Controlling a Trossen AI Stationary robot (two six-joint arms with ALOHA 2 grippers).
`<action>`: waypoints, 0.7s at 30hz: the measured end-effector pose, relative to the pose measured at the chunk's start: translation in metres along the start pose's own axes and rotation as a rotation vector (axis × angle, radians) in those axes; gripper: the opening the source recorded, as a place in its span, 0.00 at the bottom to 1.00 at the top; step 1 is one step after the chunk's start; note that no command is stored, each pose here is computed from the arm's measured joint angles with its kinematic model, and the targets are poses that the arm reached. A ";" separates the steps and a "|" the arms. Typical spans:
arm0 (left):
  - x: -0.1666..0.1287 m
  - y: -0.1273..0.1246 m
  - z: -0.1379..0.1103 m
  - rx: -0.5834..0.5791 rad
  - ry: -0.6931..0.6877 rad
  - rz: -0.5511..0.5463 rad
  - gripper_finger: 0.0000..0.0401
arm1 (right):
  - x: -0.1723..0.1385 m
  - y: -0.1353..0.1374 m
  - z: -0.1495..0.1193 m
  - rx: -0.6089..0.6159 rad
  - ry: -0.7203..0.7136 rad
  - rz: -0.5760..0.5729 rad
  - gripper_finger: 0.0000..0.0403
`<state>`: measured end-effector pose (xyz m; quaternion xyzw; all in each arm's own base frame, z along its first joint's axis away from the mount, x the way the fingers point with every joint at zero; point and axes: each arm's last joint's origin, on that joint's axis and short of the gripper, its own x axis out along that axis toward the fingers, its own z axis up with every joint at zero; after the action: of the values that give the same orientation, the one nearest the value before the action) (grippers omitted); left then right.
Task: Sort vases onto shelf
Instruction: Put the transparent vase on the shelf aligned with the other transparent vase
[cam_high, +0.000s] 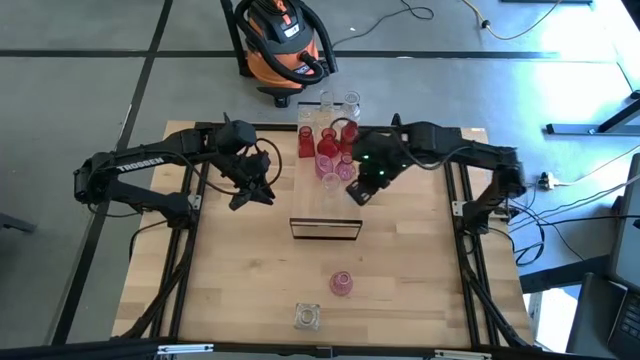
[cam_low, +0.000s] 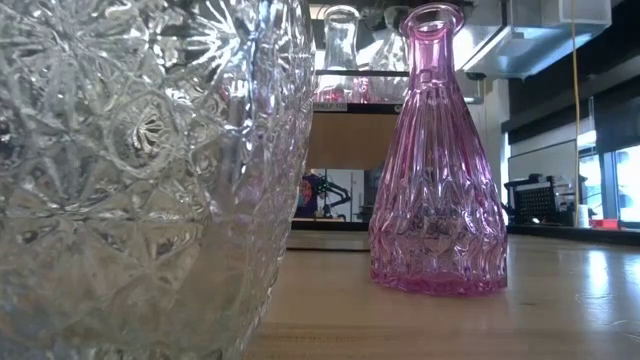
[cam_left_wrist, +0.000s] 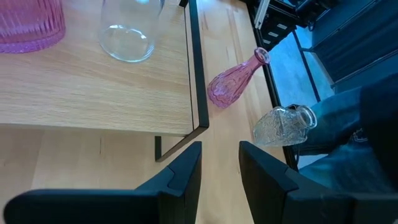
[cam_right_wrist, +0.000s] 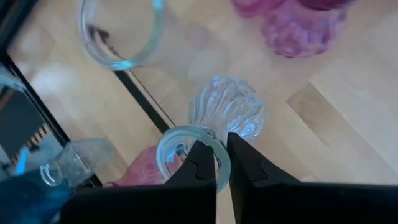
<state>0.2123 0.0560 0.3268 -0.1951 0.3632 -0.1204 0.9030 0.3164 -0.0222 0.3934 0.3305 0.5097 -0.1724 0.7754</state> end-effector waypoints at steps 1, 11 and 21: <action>0.000 0.000 0.000 0.000 0.000 0.000 0.25 | 0.003 0.002 0.003 -0.012 0.012 -0.006 0.00; 0.000 0.000 0.000 0.000 0.001 0.000 0.25 | 0.017 0.010 0.014 -0.060 0.057 -0.028 0.00; 0.000 0.000 0.000 0.016 0.001 -0.005 0.25 | 0.020 0.010 0.014 -0.061 0.071 -0.027 0.01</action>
<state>0.2122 0.0558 0.3268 -0.1886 0.3622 -0.1257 0.9041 0.3406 -0.0235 0.3828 0.3057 0.5463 -0.1552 0.7642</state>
